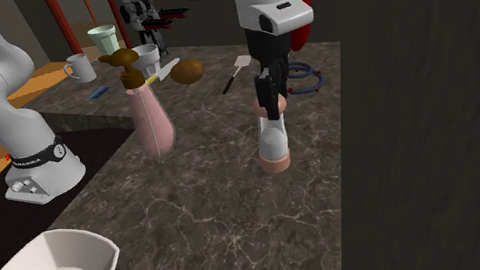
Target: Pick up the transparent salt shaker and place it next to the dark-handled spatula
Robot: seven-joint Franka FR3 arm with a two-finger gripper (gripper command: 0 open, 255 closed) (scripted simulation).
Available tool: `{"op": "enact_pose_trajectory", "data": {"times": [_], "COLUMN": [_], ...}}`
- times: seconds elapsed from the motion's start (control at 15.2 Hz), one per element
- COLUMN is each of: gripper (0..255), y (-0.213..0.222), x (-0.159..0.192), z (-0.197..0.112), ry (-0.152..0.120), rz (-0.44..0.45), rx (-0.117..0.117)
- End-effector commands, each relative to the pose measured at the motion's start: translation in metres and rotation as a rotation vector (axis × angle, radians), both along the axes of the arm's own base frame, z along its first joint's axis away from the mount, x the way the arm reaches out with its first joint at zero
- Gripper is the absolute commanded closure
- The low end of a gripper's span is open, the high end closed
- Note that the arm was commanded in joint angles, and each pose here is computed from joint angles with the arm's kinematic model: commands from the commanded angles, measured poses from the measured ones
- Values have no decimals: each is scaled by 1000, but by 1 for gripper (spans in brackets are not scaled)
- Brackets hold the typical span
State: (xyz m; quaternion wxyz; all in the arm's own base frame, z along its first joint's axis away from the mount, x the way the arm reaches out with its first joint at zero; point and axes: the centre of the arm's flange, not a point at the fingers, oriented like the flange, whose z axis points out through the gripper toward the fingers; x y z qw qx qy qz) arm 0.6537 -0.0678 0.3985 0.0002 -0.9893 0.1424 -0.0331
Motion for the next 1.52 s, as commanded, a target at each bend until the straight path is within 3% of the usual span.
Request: {"op": "enact_pose_trajectory", "data": {"times": [0.0, 1.45], "gripper": [255, 255], "y": [0, 0], "x": [0, 0], "z": [8, 124], "ry": [1, 1], "rz": [0, 0], "rx": [0, 0]}}
